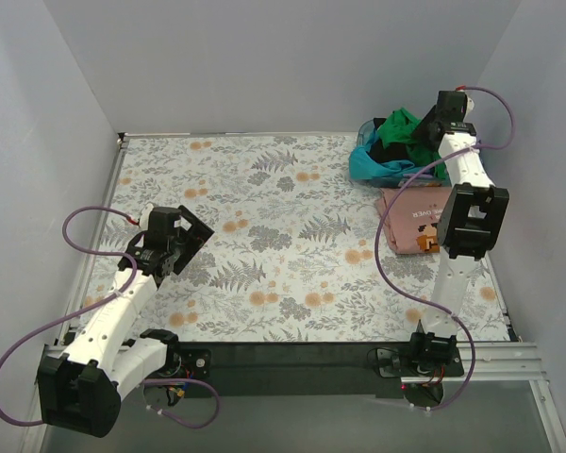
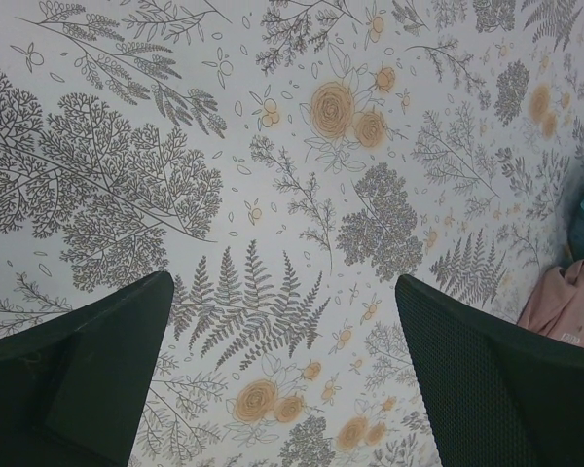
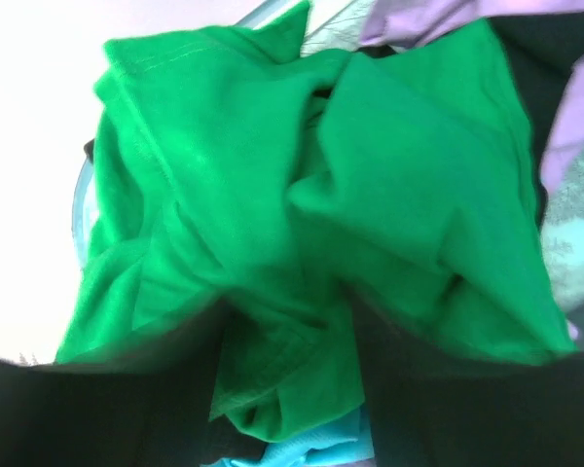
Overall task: Fold and stack the t-shirts
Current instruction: Grab the tshirt from the pile
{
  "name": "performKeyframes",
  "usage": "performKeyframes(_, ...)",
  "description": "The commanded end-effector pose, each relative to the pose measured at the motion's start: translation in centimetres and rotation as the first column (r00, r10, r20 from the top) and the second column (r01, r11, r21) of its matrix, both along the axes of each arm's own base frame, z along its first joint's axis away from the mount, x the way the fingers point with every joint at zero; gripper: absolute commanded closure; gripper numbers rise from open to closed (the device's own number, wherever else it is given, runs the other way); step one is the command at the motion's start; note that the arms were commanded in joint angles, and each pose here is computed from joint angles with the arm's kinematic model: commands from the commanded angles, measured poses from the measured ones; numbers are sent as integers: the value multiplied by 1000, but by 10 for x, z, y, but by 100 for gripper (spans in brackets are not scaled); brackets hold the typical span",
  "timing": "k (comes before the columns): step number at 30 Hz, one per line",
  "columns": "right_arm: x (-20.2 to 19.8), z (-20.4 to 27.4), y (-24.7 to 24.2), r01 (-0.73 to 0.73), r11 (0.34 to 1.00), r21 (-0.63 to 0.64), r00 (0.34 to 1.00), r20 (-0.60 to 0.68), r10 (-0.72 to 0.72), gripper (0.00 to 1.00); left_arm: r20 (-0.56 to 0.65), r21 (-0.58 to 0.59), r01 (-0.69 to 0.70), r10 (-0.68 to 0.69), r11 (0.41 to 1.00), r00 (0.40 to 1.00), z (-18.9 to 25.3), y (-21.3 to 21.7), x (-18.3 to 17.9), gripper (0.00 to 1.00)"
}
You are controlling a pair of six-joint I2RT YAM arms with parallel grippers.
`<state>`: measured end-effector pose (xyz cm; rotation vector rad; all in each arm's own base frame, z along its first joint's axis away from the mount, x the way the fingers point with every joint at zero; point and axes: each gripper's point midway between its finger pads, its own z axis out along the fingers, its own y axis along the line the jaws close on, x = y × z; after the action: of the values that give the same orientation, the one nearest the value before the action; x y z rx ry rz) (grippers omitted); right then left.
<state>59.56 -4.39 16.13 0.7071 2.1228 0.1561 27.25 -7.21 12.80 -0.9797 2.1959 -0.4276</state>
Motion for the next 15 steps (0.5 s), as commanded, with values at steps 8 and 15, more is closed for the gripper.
performKeyframes(8,14,104,-1,3,1000,-8,969,247,-1,99,30,9,-12,12,1000,999,9,4,1,2)
performKeyframes(15,-16,251,13,-91,982,-163,860,485,160,99,58,-25,6,-5,1000,998,19,-1,-2,2)
